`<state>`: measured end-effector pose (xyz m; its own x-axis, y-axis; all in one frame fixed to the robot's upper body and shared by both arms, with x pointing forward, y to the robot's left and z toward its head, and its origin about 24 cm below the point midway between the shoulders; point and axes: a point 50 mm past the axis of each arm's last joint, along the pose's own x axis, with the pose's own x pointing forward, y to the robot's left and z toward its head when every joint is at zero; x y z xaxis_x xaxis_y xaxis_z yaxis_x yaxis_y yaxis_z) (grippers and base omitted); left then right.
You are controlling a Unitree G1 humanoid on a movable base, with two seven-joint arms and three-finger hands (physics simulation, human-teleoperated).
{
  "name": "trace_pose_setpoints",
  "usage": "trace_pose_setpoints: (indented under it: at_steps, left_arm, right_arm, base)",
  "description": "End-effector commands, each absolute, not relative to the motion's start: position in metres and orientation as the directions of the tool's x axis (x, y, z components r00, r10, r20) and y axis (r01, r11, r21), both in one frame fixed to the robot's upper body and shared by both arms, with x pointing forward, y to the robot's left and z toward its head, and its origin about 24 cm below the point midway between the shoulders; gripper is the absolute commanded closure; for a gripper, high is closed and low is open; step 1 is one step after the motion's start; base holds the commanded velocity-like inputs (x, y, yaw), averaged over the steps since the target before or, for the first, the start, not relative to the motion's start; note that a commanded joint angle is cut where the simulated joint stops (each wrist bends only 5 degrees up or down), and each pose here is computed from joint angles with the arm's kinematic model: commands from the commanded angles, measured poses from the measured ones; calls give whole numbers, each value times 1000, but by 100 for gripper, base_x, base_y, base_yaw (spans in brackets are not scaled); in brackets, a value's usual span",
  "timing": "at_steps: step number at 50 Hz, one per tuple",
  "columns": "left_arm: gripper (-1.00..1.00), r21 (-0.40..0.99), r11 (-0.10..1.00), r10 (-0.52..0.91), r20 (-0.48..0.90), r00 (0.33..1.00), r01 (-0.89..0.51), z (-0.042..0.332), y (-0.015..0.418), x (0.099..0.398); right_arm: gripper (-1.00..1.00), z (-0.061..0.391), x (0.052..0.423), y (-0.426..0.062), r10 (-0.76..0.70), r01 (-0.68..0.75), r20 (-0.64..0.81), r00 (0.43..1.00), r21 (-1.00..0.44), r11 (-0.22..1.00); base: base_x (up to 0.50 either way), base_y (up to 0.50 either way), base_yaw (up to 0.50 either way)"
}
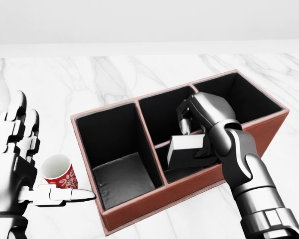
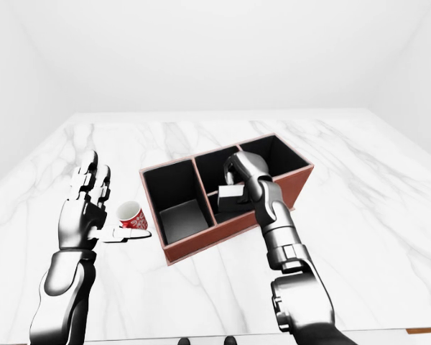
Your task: Pick up the book and place it in the back compartment of the caddy.
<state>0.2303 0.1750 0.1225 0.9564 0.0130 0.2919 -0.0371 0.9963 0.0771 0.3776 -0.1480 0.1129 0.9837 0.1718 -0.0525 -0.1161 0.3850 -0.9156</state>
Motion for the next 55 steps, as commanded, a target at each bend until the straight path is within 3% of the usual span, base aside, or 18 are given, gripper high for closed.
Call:
trace_pose_setpoints:
  at_steps: [1, 27, 28, 29, 55]
  left_arm:
    - [-100, 79, 996, 13, 293, 956, -38, 123, 175, 230]
    - [-100, 81, 996, 12, 293, 956, -37, 123, 175, 230]
    - [-100, 81, 996, 11, 293, 956, -37, 123, 175, 230]
    - [-100, 81, 996, 11, 293, 956, -37, 123, 174, 230]
    - [-100, 82, 996, 10, 292, 956, -36, 123, 174, 230]
  right_arm:
    - [100, 113, 377, -147, 182, -98, -33, 983, -928, 361]
    - [100, 96, 373, -148, 176, -119, -64, 982, -940, 320]
    - [79, 97, 375, -148, 171, -109, -55, 984, -937, 331]
    - [-100, 98, 376, -148, 171, -106, -52, 984, -940, 323]
    - [-100, 113, 367, -147, 165, -79, -23, 986, -935, 347]
  base:
    - [0, 0, 0]
    - [0, 0, 0]
    - [0, 0, 0]
    - [0, 0, 0]
    - [0, 0, 0]
